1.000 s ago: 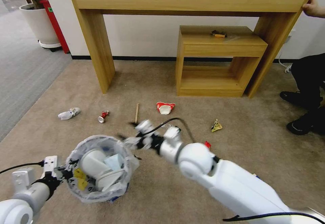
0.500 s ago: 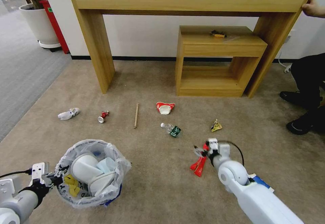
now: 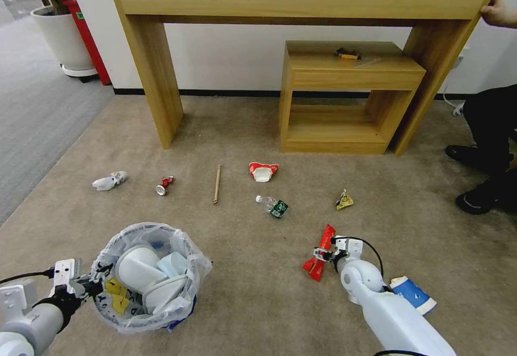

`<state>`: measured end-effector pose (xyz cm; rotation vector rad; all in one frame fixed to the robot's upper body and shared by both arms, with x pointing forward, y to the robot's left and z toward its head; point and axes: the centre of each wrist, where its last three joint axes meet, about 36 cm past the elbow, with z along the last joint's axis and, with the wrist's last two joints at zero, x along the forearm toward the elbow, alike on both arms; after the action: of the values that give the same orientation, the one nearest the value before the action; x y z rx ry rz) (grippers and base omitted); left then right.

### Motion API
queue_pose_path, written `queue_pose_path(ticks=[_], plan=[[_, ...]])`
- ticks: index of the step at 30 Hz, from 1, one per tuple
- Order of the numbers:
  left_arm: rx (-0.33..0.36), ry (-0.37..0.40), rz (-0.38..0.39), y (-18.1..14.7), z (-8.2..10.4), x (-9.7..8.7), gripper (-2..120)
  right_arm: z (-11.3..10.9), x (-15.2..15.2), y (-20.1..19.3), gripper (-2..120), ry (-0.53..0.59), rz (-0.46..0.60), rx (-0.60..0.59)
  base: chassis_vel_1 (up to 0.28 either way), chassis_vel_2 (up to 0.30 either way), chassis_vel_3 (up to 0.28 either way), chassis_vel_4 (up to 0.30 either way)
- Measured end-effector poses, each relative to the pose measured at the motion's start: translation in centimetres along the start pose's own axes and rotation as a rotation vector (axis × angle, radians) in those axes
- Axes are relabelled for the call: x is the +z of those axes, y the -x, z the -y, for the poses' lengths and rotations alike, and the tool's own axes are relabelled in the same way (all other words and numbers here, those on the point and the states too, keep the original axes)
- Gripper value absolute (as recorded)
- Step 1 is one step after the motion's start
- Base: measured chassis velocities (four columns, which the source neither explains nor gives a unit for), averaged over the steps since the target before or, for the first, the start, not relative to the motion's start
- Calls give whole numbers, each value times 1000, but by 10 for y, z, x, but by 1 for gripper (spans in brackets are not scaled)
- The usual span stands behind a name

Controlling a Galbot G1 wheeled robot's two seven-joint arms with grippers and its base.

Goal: Pick up the trash bin and place the garbage on the floor into it.

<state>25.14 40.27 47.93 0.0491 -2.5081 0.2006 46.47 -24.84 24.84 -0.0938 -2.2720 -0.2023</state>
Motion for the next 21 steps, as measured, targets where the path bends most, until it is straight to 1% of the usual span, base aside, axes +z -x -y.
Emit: queue_pose_path(ticks=[3, 6, 7, 10, 11, 15, 16, 18, 19, 21], plan=[[2, 0, 2, 0, 1, 0, 0, -1, 2, 5, 97, 8, -12, 5, 0, 0, 0, 0], [2, -1, 3, 1, 1, 0, 0, -2, 7, 13, 83, 16, -30, 13, 0, 0, 0, 0], [2, -1, 3, 1, 1, 0, 0, -2, 7, 13, 83, 16, -30, 13, 0, 0, 0, 0], [5, 1, 7, 0, 3, -1, 0, -1, 10, 20, 68, 14, -29, 12, 0, 0, 0, 0], [5, 1, 7, 0, 3, -1, 0, -1, 10, 20, 68, 14, -29, 12, 0, 0, 0, 0], [2, 4, 13, -2, 3, -3, 0, -1, 11, 30, 50, 12, -26, 20, 0, 0, 0, 0], [2, 4, 13, -2, 3, -3, 0, -1, 11, 30, 50, 12, -26, 20, 0, 0, 0, 0], [1, 6, 15, -3, 3, -3, 0, -1, 9, 33, 39, 10, -21, 23, 0, 0, 0, 0], [1, 6, 15, -3, 3, -3, 0, -1, 9, 33, 39, 10, -21, 23, 0, 0, 0, 0], [3, 7, 20, -4, 4, -4, 0, -1, 7, 35, 28, 12, -22, 25, 0, 0, 0, 0]])
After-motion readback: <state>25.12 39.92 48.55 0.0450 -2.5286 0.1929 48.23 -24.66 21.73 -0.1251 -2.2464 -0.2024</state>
